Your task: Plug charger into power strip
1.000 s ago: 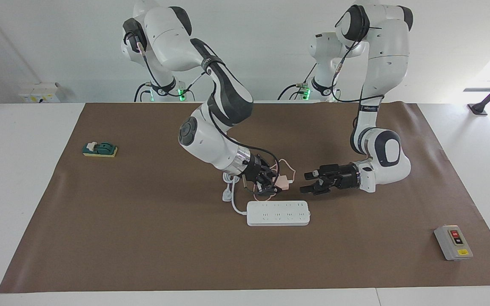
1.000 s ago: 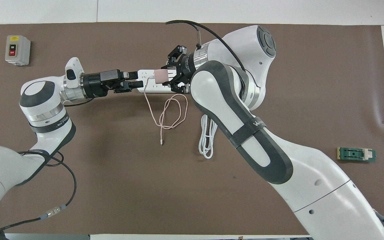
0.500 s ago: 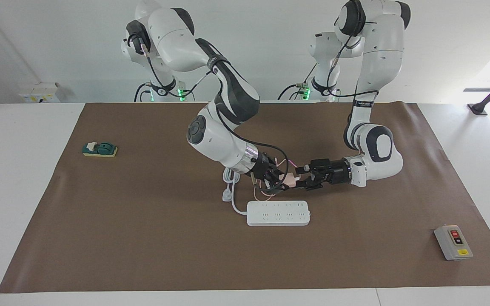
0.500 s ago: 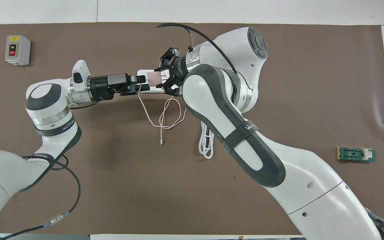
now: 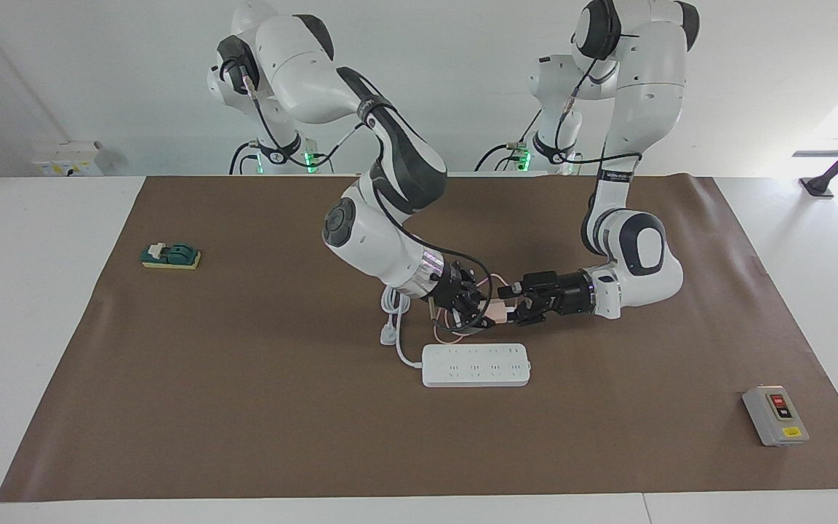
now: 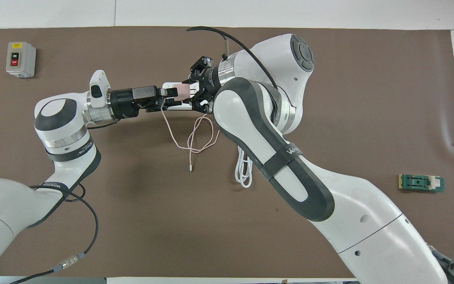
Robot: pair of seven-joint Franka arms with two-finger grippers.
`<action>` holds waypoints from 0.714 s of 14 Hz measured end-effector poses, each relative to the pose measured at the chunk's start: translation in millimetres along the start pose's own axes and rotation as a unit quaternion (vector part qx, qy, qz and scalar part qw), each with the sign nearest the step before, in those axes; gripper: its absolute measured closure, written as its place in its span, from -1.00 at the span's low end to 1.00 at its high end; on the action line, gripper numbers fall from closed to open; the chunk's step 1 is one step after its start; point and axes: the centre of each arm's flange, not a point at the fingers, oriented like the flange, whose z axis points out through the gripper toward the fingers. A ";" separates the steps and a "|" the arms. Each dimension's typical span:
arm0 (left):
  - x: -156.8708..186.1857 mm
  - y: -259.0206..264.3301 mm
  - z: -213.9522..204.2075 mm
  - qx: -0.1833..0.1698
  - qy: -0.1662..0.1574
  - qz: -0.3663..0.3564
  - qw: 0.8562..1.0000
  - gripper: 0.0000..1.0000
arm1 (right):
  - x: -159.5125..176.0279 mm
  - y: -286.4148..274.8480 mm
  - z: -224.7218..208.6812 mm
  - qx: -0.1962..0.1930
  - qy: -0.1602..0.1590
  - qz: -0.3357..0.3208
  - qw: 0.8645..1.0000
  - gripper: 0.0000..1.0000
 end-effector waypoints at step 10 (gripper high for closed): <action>0.5 0.3 -0.2 0.002 0.003 0.027 1.000 0.38 | 1.2 -1.0 0.1 0.002 0.001 0.012 1.000 -0.09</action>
